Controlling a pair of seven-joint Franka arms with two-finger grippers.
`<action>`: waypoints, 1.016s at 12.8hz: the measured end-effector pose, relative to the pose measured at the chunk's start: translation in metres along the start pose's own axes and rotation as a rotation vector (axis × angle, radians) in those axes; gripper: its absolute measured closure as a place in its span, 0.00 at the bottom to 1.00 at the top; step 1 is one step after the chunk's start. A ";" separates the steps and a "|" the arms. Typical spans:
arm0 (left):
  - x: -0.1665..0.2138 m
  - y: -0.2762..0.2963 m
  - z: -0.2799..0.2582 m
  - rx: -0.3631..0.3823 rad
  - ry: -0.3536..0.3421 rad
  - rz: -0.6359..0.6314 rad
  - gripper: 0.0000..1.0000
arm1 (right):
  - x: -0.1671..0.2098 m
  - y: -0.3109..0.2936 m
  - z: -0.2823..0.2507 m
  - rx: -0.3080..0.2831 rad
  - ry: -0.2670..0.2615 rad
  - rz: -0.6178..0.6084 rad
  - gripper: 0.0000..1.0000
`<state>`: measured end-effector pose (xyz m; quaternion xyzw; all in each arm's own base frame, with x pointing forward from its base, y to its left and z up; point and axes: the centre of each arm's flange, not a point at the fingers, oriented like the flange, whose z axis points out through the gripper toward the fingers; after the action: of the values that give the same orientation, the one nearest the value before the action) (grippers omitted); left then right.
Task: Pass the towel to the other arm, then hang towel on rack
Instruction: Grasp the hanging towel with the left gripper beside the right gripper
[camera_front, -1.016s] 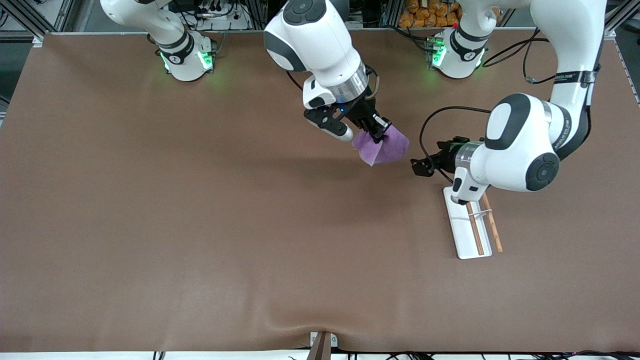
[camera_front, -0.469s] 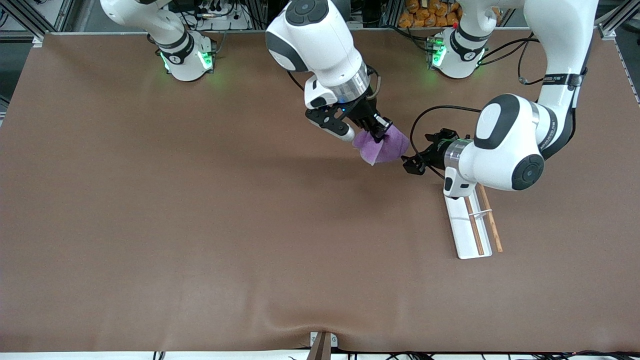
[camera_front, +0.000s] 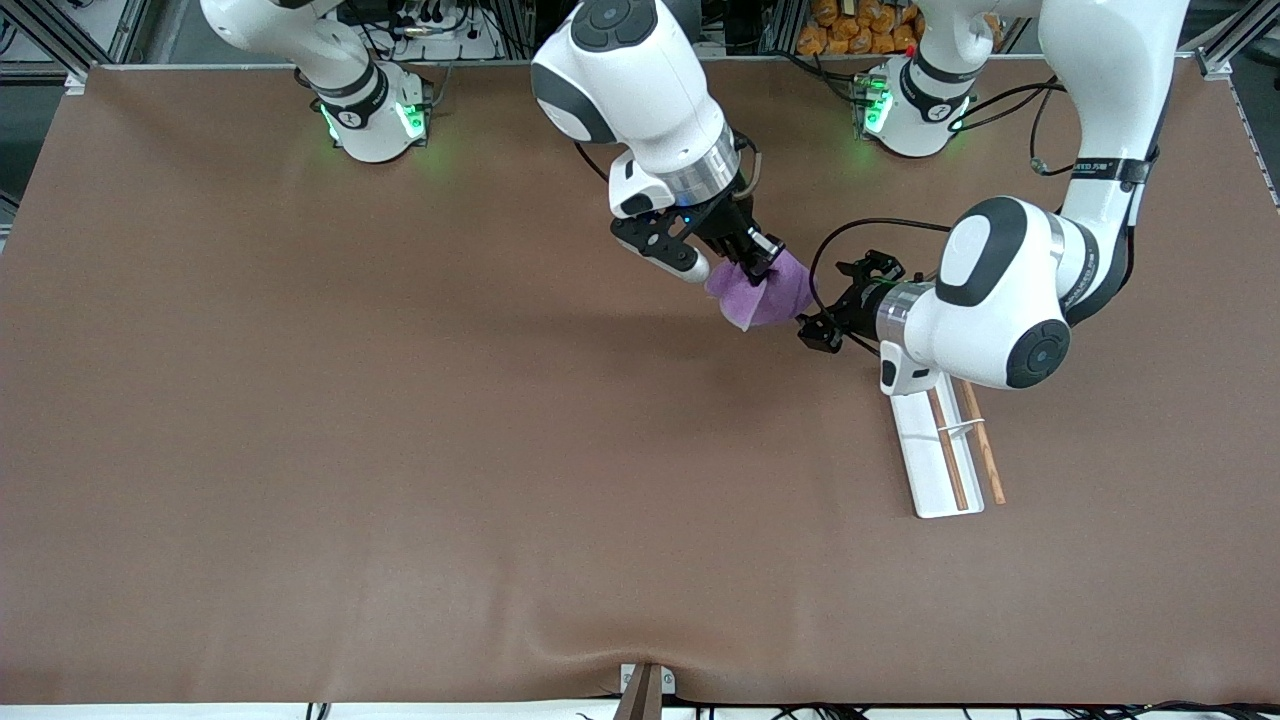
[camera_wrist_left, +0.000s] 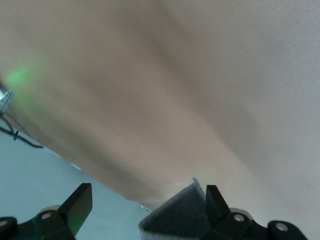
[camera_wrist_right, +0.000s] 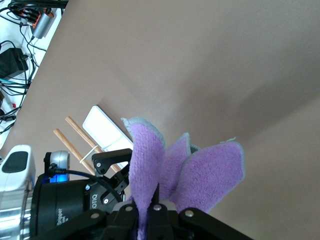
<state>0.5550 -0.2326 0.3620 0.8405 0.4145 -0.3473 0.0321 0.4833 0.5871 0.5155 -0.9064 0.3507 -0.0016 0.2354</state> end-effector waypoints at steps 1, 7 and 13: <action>-0.005 -0.001 -0.004 0.009 -0.010 -0.008 0.00 | 0.000 0.000 0.000 0.000 0.000 0.000 0.96; -0.022 -0.001 -0.004 0.053 -0.036 -0.032 0.00 | 0.000 0.000 0.000 0.000 0.001 0.000 0.96; -0.029 0.000 -0.012 0.046 -0.043 -0.034 0.00 | 0.000 0.000 0.000 0.000 0.001 0.000 0.96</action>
<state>0.5499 -0.2478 0.3891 0.8261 0.4200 -0.3754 0.0160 0.4836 0.5868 0.5155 -0.9063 0.3509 -0.0019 0.2354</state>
